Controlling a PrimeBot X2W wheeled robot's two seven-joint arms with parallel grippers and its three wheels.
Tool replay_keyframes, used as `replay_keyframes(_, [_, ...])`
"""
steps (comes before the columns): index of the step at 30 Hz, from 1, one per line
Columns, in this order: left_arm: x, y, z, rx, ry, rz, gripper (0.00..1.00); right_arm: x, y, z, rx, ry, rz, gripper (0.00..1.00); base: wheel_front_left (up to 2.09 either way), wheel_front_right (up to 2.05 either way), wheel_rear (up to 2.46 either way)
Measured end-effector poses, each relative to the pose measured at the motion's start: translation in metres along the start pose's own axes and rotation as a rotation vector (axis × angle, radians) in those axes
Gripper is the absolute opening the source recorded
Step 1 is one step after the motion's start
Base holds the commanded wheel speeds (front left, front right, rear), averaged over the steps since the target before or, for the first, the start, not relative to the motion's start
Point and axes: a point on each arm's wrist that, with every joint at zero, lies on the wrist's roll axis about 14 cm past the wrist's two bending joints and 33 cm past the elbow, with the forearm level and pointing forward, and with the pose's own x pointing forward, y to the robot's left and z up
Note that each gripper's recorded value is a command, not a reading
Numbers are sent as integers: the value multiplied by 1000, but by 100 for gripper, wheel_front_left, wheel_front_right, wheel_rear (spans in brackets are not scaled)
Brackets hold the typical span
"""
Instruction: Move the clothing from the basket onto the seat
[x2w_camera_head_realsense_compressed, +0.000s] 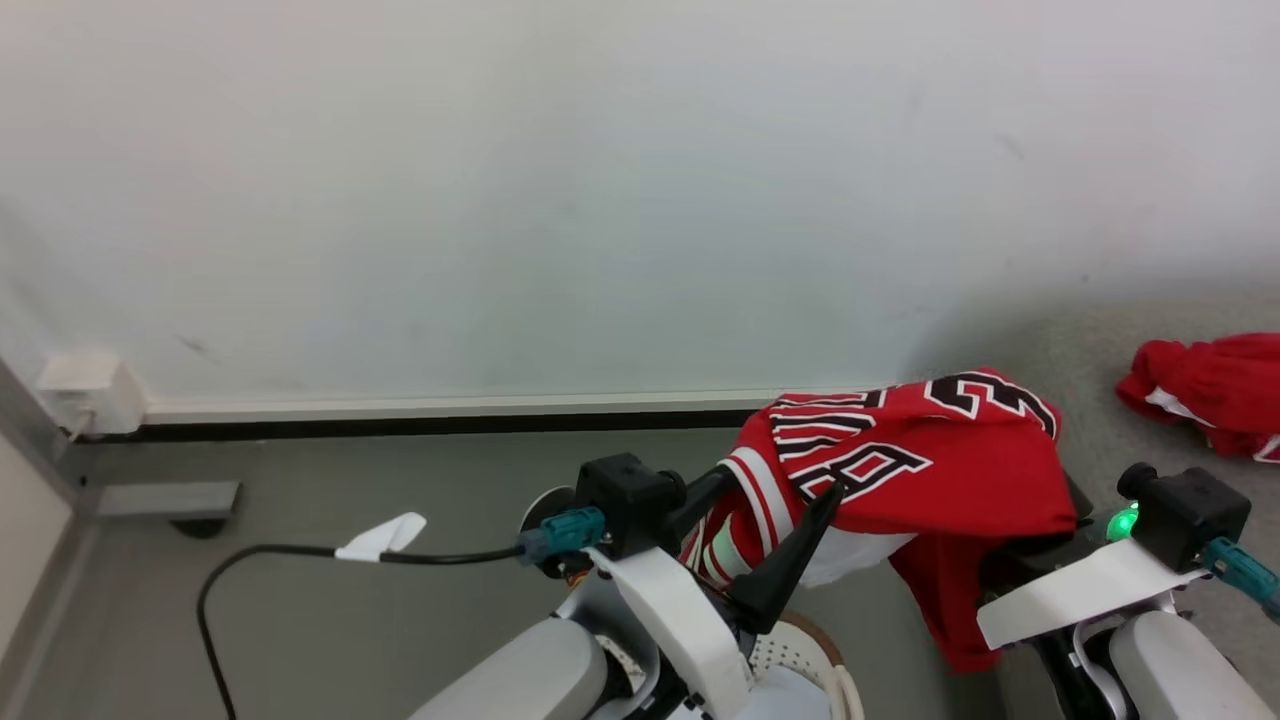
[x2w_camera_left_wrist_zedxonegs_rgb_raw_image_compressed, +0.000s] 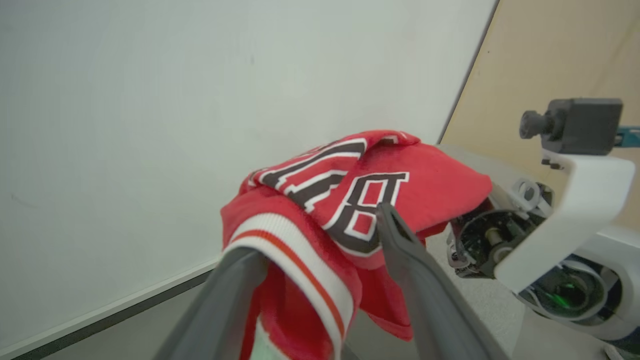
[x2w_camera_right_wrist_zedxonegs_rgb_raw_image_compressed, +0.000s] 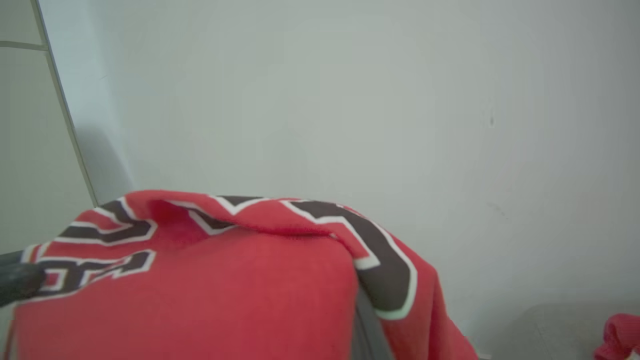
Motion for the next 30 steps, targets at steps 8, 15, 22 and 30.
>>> replay_keyframes(8, [23,-32,-6,-10,-27,-131,100,-33,-53,43,-109,-84,-141,0,0,0,0])
replay_keyframes(15, [43,-64,-21,-32,-6,-262,100,-81,-107,91,-211,-172,-324,0,0,0,0])
replay_keyframes(22, [59,-92,-39,-43,26,-376,100,-133,-137,119,-286,-212,-473,0,0,0,0])
replay_keyframes(30, [71,-115,-58,-36,52,-485,100,-171,-150,125,-309,-214,-594,0,0,0,0])
